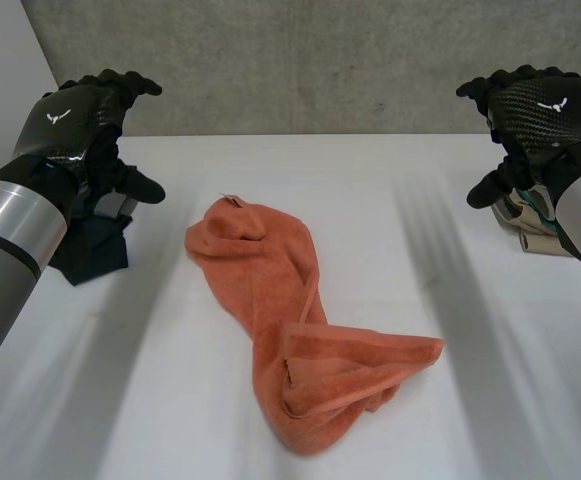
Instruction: Fold the laundry.
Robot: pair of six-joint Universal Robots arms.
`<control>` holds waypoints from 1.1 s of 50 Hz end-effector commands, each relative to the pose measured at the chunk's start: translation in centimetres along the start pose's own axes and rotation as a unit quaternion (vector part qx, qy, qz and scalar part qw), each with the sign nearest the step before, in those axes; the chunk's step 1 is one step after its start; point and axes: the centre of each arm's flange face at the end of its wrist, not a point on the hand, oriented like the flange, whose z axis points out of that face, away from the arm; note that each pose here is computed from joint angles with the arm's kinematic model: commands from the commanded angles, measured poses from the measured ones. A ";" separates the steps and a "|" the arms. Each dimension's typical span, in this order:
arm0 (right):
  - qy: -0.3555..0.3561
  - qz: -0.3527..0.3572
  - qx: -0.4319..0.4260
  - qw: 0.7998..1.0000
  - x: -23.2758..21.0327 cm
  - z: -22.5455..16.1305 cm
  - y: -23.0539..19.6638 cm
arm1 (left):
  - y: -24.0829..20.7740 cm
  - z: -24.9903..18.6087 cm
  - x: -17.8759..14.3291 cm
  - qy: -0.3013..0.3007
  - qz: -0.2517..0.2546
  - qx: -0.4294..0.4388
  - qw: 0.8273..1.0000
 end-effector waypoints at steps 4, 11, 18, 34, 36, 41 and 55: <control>-0.001 -0.002 -0.007 1.000 0.3 -0.1 -0.5 | -0.1 0.0 0.0 0.000 0.000 0.001 1.000; -0.009 -0.011 -0.016 1.000 0.1 -0.4 -0.8 | -0.1 0.0 0.1 0.003 0.001 0.002 1.000; -0.069 -0.103 -0.107 0.987 -0.7 -2.5 -0.2 | 0.6 0.9 0.6 0.017 0.022 -0.004 1.000; -0.217 -0.155 -0.206 0.941 -7.1 -9.2 7.6 | 12.4 6.9 3.1 0.124 0.253 -0.109 0.953; -0.220 -0.155 -0.202 0.942 -7.4 -9.7 8.3 | 13.9 7.7 3.0 0.128 0.259 -0.117 0.950; -0.215 -0.144 -0.184 0.948 -8.2 -10.3 9.9 | 16.6 9.3 2.8 0.130 0.259 -0.126 0.949; -0.207 -0.059 -0.173 0.961 -10.0 -9.4 11.9 | 19.9 10.4 2.6 0.130 0.341 -0.136 0.921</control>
